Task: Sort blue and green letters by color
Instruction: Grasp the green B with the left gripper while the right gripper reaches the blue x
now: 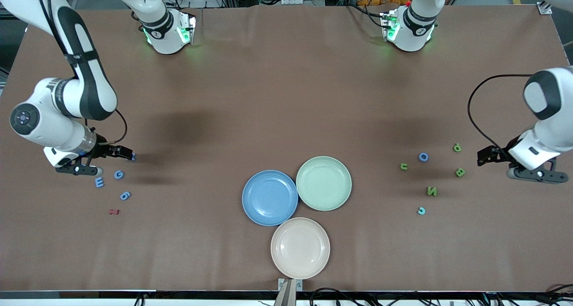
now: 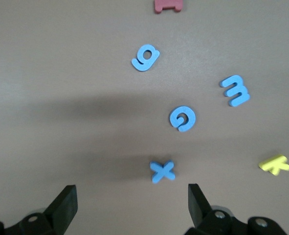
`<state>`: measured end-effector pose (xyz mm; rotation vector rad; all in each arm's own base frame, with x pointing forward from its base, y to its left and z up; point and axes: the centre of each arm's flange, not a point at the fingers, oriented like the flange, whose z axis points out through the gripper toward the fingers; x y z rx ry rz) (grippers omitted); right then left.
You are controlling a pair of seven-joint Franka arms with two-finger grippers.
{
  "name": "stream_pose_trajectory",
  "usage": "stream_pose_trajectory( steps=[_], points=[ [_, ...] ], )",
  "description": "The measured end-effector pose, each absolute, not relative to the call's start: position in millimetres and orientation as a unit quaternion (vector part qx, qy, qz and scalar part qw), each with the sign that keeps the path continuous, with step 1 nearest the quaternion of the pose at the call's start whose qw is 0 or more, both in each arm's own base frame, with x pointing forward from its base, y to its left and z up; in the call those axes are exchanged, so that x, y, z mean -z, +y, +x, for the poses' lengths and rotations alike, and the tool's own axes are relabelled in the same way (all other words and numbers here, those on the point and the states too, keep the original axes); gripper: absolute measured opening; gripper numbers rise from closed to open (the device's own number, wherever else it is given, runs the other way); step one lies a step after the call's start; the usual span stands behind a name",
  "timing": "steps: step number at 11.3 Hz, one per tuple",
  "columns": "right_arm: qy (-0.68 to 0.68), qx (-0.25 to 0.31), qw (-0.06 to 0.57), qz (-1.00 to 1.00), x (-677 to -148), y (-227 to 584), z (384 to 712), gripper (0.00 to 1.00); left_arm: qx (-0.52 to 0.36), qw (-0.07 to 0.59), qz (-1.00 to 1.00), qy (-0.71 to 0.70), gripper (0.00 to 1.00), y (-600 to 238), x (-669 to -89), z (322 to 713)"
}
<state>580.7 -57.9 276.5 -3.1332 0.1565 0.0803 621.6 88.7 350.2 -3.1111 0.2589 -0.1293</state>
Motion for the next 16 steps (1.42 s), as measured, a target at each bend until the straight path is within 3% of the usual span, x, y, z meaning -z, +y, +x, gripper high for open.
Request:
stream_pose_trajectory(
  steps=[4,7,16],
  points=[
    [0.019,-0.030,-0.001,-0.999,-201,-86,578,1.00,0.052,-0.002,-0.994,0.093,1.00,89,-258,629],
    [0.017,-0.038,-0.001,-0.999,-180,-97,574,1.00,0.063,-0.006,-0.994,0.093,1.00,88,-215,628],
    [0.014,-0.061,0.004,-0.998,-162,-91,558,1.00,0.058,-0.007,-0.993,0.107,1.00,98,-179,600]
  ],
)
